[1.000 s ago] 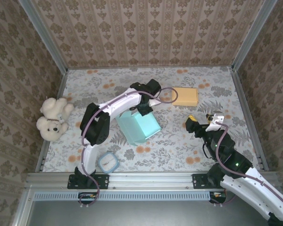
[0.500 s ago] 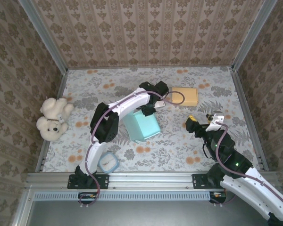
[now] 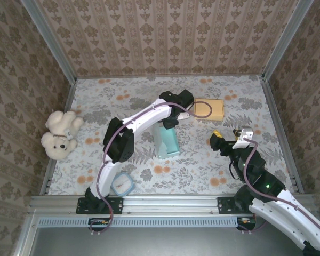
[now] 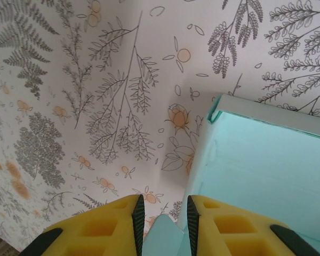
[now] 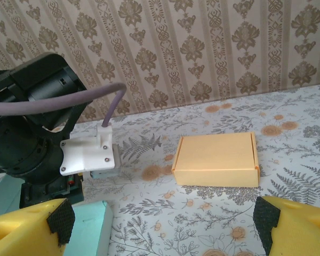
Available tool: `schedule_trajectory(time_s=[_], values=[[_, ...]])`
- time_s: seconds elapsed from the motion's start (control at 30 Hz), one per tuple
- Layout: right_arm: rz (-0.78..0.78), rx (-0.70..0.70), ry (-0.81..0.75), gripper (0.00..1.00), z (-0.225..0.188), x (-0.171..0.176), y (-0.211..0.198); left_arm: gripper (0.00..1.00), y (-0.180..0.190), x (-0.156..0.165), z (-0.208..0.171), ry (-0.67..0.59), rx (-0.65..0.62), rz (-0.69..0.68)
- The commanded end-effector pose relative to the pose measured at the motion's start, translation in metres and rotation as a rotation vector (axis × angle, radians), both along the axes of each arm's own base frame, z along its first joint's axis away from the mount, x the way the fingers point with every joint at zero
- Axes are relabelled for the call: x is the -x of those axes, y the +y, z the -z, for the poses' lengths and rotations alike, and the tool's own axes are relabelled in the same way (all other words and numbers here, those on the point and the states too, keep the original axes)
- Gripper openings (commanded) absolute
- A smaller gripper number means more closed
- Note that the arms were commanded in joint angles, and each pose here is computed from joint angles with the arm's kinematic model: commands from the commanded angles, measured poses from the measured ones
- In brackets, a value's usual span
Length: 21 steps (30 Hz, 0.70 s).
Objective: Fold the paper box
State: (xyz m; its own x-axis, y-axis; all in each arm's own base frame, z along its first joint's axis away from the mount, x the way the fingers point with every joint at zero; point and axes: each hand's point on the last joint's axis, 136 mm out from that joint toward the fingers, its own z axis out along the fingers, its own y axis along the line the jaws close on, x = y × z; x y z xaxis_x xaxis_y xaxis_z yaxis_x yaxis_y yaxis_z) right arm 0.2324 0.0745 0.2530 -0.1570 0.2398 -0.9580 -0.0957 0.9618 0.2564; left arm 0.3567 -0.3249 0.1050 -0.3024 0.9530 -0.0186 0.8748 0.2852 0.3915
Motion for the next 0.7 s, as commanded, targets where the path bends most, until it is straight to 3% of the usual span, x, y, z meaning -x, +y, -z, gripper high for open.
schedule_trajectory(time_s=[0.0,0.07,0.13,0.2,0.27,0.33,0.4,0.47,0.67], values=[[0.0,0.001,-0.002,0.9,0.003,0.001,-0.001,0.3,-0.003,-0.002,-0.033,-0.077,0.052,-0.031],[-0.003,0.001,-0.001,0.9,0.004,0.001,0.0,0.3,-0.004,-0.008,-0.06,-0.164,0.137,-0.103],[-0.004,0.0,0.002,0.9,0.004,0.0,0.0,0.44,0.002,-0.014,-0.09,-0.255,0.238,-0.215],[-0.003,0.001,0.004,0.9,0.005,0.0,0.0,0.5,0.013,-0.013,-0.119,-0.327,0.343,-0.357],[-0.003,0.001,0.005,0.9,0.006,0.0,0.001,0.6,0.036,-0.005,-0.146,-0.379,0.484,-0.579],[-0.005,0.002,0.007,0.9,0.006,-0.001,0.001,0.64,0.048,0.01,-0.157,-0.346,0.641,-0.736],[-0.005,0.002,0.009,0.9,0.006,-0.001,0.002,0.79,0.057,0.025,-0.155,-0.314,0.786,-0.879],[-0.005,0.004,0.011,0.9,0.007,-0.001,0.002,0.8,0.07,0.043,-0.15,-0.257,0.894,-1.058],[0.002,0.008,0.015,0.9,0.009,-0.002,0.0,0.8,0.056,0.079,-0.133,-0.016,1.042,-1.202]])
